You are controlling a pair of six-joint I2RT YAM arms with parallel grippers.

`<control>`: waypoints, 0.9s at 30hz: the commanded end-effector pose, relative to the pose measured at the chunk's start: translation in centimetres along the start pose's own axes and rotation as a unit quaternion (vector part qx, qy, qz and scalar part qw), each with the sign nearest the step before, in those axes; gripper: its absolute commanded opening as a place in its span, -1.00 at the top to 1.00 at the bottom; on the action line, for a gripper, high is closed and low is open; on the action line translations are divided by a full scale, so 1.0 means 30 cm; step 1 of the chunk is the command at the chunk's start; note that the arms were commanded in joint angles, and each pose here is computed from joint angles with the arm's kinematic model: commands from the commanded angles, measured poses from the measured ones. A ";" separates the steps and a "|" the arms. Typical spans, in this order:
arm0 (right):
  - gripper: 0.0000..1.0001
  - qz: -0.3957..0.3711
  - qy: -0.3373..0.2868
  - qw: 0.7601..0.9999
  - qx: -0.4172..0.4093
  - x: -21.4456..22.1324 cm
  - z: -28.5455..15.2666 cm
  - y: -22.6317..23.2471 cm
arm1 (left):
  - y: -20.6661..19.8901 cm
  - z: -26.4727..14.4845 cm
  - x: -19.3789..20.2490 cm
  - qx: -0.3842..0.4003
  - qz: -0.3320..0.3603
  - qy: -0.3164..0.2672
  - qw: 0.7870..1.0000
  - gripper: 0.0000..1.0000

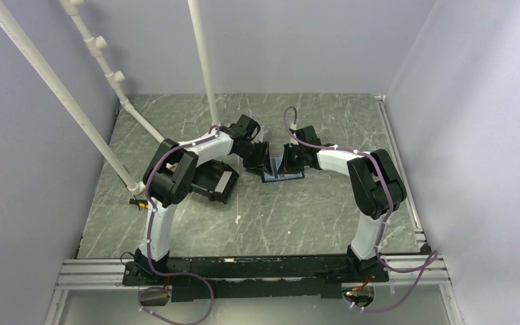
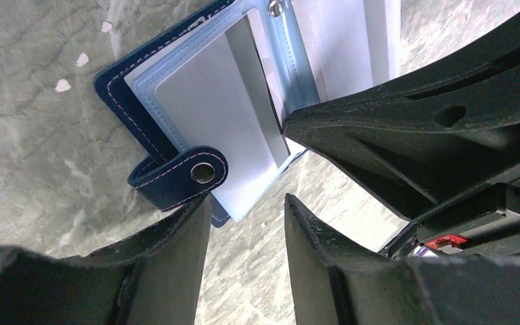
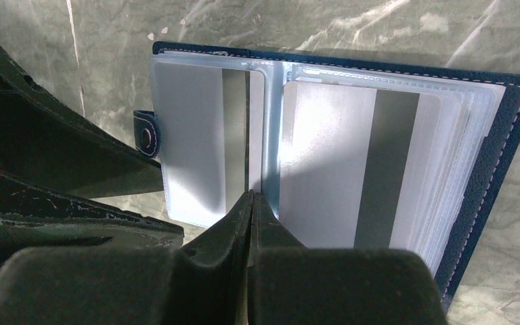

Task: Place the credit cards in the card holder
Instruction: Turn over the card slot in the card holder.

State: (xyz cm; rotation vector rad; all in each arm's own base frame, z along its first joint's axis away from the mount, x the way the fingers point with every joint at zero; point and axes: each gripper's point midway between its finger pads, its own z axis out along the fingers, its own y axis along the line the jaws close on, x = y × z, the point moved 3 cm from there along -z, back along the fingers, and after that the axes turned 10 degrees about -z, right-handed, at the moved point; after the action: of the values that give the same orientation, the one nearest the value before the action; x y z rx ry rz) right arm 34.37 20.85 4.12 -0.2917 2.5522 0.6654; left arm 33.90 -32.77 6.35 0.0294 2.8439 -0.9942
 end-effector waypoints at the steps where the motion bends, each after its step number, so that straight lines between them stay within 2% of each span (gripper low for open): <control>1: 1.00 0.001 0.018 0.999 0.036 0.029 0.035 -0.050 | -0.057 -0.009 -0.038 0.028 0.014 -0.015 0.999 0.04; 16: 1.00 -0.004 0.025 0.999 0.036 0.042 0.046 -0.043 | -0.122 -0.043 -0.042 0.030 0.043 -0.026 0.998 0.26; 21: 1.00 -0.020 0.012 1.000 0.018 0.029 0.033 -0.020 | -0.124 -0.039 -0.048 0.022 0.051 -0.025 0.998 0.47; 22: 0.97 -0.027 0.007 1.000 0.012 0.020 0.026 -0.013 | -0.125 -0.037 -0.051 0.021 0.052 -0.025 0.998 0.49; 27: 0.56 -0.063 -0.031 0.998 -0.009 -0.023 -0.032 0.029 | -0.131 -0.061 -0.066 0.009 0.064 -0.037 0.997 0.47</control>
State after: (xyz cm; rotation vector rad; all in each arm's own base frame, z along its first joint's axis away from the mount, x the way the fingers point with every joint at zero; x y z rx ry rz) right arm 34.92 21.15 4.44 -0.3400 2.5122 0.6565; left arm 34.59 -33.79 8.41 0.1023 2.8044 -0.9722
